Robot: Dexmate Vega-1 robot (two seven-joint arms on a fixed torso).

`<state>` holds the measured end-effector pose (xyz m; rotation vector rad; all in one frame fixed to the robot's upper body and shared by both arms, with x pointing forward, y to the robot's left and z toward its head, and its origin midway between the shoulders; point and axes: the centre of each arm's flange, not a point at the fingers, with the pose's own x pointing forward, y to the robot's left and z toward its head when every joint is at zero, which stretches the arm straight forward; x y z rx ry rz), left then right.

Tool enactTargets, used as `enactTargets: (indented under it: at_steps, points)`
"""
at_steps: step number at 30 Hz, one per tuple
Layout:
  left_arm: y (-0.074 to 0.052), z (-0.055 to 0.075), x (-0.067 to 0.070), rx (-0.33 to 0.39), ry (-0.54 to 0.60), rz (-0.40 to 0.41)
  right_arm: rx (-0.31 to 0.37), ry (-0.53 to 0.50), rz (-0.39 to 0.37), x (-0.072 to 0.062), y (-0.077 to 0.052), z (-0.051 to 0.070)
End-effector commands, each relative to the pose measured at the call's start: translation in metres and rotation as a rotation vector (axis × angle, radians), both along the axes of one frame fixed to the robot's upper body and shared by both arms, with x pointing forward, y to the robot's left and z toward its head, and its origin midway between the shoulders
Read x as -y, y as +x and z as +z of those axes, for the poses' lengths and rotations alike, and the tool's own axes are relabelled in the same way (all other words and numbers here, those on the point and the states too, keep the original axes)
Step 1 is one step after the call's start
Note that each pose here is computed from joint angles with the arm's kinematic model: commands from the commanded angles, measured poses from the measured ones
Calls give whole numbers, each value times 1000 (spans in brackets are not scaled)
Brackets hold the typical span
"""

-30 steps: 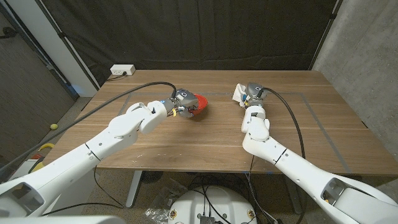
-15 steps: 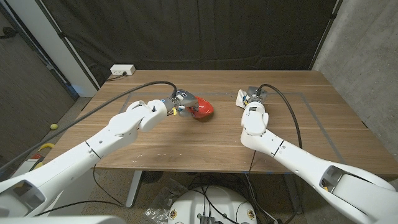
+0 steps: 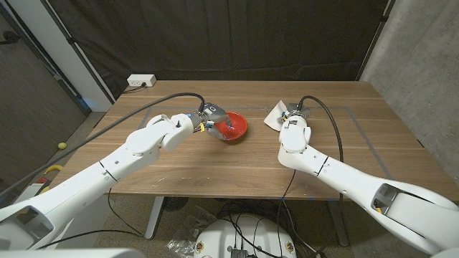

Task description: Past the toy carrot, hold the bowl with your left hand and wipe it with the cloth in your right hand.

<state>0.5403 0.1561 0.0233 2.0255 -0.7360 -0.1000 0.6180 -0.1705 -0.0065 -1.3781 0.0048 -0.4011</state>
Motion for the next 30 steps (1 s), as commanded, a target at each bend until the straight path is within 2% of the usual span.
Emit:
enactTargets:
  at_steps: [1,6,12,18,24,30]
  points:
    - [-9,2,-3,38,-35,-41,26,36,28,6,-9,-4]
    - [-16,5,-7,77,-77,-65,29,106,124,14,-14,-6]
    - [-25,9,-19,137,-182,-114,121,165,252,20,-24,-12]
    - [-31,7,-32,197,-281,-166,200,235,365,25,-32,-16]
    - [-31,7,-49,193,-392,-223,257,359,512,30,-35,-18]
    - [-25,8,-66,133,-513,-294,323,409,580,26,-39,-16]
